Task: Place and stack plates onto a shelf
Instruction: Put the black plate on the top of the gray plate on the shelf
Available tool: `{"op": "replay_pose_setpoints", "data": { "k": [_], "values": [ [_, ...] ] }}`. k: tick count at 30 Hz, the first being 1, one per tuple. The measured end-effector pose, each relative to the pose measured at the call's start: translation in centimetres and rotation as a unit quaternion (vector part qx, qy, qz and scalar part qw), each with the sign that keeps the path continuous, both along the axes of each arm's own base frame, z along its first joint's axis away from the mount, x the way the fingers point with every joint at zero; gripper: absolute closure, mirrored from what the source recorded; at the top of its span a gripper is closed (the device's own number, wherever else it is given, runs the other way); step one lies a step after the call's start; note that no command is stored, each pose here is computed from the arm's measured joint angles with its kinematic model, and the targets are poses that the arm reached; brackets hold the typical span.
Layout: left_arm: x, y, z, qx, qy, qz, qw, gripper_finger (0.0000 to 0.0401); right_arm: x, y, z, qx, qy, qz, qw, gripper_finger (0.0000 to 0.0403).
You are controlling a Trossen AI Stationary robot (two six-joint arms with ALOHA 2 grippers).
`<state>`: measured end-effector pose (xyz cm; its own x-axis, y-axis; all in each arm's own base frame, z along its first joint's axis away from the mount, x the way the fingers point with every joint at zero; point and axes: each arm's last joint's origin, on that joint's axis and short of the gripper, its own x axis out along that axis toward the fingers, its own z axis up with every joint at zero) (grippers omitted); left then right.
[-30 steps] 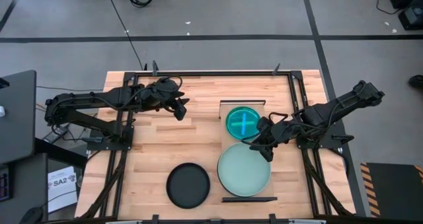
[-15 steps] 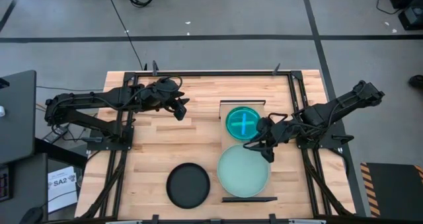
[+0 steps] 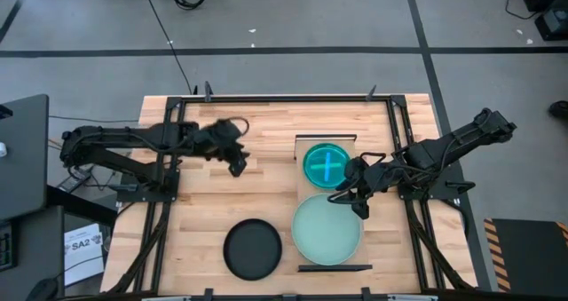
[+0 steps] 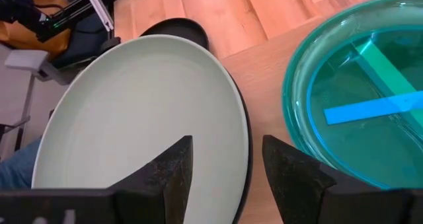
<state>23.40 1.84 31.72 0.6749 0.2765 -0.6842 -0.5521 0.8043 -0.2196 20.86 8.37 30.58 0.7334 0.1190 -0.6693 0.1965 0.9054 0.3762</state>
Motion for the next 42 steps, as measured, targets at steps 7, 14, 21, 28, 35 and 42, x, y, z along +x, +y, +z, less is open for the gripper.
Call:
{"op": "replay_pose_setpoints", "data": {
  "k": [7, 14, 21, 28, 35, 42],
  "values": [
    [-0.5, -2.8, -4.5, -0.045, 0.050, -0.027, 0.997, 0.0227, 0.0, 0.0, 0.0, 0.000, 0.000, 0.000, 1.000, 0.0215],
    [-1.7, -5.4, -8.4, -0.118, 0.083, -0.017, 0.989, 0.0227, 0.0, 0.0, 0.0, 0.000, 0.000, 0.000, 1.000, 0.0215],
    [-2.8, -8.2, -11.1, -0.173, 0.068, -0.014, 0.983, 0.0227, 0.0, 0.0, 0.0, 0.000, 0.000, 0.000, 1.000, 0.0215],
    [-3.6, -11.0, -12.7, -0.229, 0.019, -0.046, 0.972, 0.0227, 0.0, 0.0, 0.0, 0.000, 0.000, 0.000, 1.000, 0.0215],
    [-4.6, -13.0, -12.7, -0.235, 0.018, -0.064, 0.970, 0.0227, 0.0, 0.0, 0.0, 0.000, 0.000, 0.000, 1.000, 0.0215],
    [-4.7, -14.9, -14.0, -0.242, 0.034, -0.064, 0.968, 0.0227, 0.0, 0.0, 0.0, 0.000, 0.000, 0.000, 1.000, 0.0215]
  ]
}}
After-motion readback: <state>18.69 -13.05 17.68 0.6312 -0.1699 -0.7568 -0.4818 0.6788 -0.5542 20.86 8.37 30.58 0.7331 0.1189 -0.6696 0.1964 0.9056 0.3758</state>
